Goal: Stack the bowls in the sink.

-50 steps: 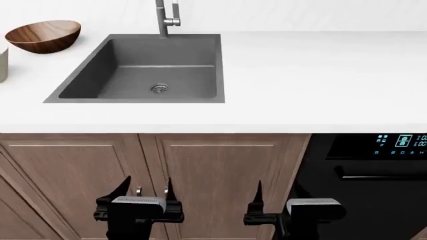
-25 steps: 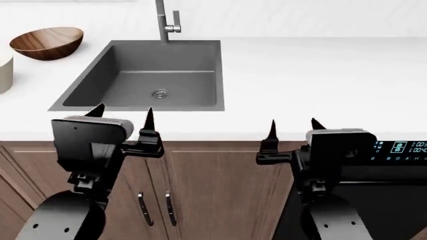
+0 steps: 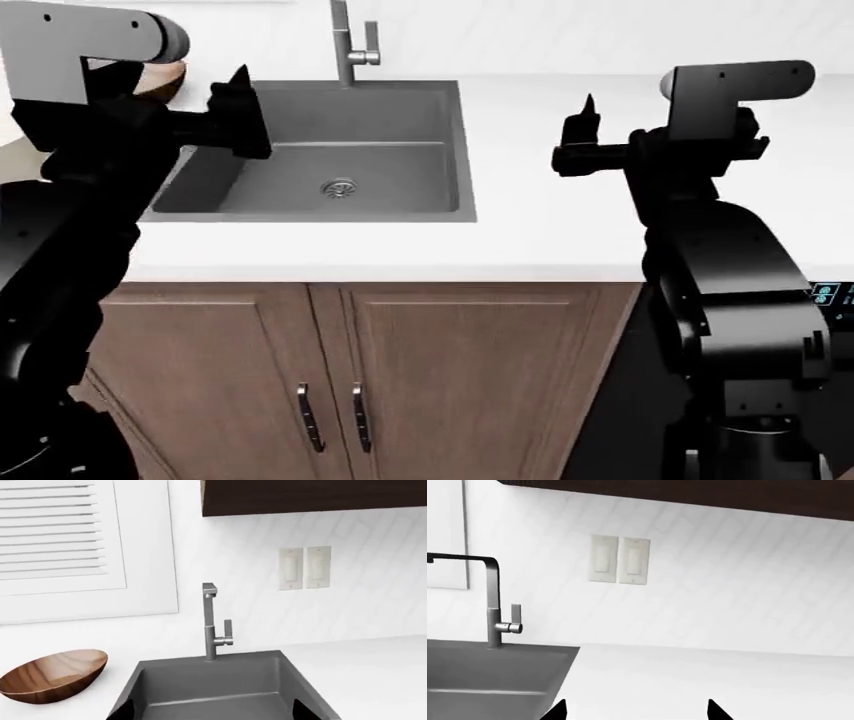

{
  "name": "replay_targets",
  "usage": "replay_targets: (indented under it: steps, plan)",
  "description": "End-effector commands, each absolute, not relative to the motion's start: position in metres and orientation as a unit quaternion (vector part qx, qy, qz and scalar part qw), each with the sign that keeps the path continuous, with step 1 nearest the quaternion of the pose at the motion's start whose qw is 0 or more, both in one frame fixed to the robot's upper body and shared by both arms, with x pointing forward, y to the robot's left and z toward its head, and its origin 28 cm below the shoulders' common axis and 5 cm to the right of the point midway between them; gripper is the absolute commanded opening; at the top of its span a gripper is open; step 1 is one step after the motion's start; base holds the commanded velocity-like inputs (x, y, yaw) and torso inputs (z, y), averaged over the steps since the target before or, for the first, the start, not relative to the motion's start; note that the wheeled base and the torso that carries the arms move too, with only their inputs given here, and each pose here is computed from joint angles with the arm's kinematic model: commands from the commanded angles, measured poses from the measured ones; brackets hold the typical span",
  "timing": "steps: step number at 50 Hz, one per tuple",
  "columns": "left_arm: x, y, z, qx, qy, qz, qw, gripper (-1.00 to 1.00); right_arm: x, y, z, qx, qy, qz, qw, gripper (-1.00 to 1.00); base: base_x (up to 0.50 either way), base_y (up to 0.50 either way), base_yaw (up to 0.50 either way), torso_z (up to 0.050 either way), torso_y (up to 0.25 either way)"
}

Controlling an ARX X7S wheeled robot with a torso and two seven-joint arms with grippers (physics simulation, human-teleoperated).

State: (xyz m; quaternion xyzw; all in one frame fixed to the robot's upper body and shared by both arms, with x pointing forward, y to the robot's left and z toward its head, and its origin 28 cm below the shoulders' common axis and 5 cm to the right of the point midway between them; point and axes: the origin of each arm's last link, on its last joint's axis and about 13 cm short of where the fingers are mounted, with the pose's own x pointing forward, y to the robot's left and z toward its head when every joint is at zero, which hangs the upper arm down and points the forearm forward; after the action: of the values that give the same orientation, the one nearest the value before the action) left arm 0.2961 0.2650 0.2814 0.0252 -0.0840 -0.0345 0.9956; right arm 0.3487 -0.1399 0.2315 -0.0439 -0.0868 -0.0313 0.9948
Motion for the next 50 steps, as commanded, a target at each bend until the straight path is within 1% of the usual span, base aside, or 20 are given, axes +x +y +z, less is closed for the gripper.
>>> replay_targets:
  steps: [1,12,47,50]
  plan:
    - [0.302,0.272,0.293,0.021,-0.077,-0.026,0.996,1.00,0.360,-0.145,0.243,-0.044,-0.077,-0.041,0.995,1.00,0.00,0.47,0.00,0.000,0.000]
    - [0.301,0.276,0.290,0.022,-0.071,-0.021,0.997,1.00,0.362,-0.141,0.246,-0.054,-0.073,-0.038,0.995,1.00,0.00,0.46,0.00,0.000,0.000]
    - [0.299,0.278,0.287,0.033,-0.060,-0.019,0.997,1.00,0.360,-0.152,0.236,-0.055,-0.059,-0.052,0.995,1.00,0.00,0.49,0.00,0.000,0.000]
    - [0.299,0.277,0.287,0.033,-0.060,-0.021,0.997,1.00,0.359,-0.154,0.235,-0.050,-0.059,-0.057,0.995,1.00,0.00,0.03,0.00,0.000,0.000]
